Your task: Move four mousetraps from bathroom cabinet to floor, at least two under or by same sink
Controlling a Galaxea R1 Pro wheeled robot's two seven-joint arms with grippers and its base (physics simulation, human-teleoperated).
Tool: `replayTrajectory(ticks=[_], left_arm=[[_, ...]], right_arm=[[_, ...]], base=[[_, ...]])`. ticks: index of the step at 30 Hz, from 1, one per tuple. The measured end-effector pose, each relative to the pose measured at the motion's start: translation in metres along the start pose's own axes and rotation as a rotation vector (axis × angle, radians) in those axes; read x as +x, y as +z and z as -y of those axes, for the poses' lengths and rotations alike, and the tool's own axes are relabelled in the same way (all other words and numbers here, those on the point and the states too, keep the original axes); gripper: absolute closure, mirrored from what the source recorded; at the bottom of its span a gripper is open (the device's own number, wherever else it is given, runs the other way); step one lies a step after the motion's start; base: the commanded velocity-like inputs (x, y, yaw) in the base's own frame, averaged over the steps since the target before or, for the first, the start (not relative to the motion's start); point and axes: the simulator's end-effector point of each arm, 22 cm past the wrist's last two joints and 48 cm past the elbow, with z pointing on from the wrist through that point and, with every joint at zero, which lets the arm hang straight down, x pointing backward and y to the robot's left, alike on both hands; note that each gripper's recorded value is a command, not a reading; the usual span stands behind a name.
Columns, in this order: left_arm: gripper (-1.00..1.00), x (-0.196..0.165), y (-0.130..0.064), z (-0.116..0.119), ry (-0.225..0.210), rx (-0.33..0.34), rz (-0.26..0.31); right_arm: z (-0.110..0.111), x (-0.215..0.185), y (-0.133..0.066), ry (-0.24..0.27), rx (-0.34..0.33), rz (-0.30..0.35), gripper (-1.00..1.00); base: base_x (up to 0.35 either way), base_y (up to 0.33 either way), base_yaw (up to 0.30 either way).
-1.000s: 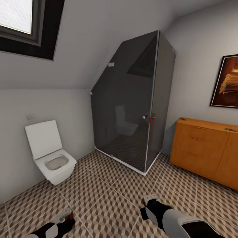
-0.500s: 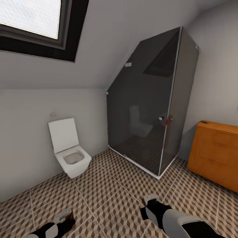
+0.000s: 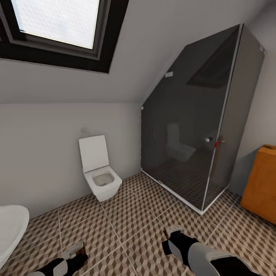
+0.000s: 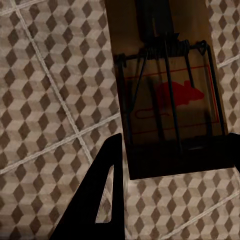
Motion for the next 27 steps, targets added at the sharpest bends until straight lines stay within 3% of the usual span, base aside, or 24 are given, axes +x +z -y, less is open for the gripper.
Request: replayTrajectory(ticks=[6,27], left_arm=[[1.0,-0.0001,0.0,0.0002,0.0,0.0,0.0],[1.0,0.0009,0.0,-0.0002,-0.001,-0.002,-0.005]], right_arm=[[-0.0096,-0.002,-0.0014,-0.004,-0.011,0.003,1.0],[-0.0117,-0.0025,-0.0017,-0.006,-0.013,0.004,1.0]], base=[[0.0,0.0,0.3],[0.0,0.0,0.3]])
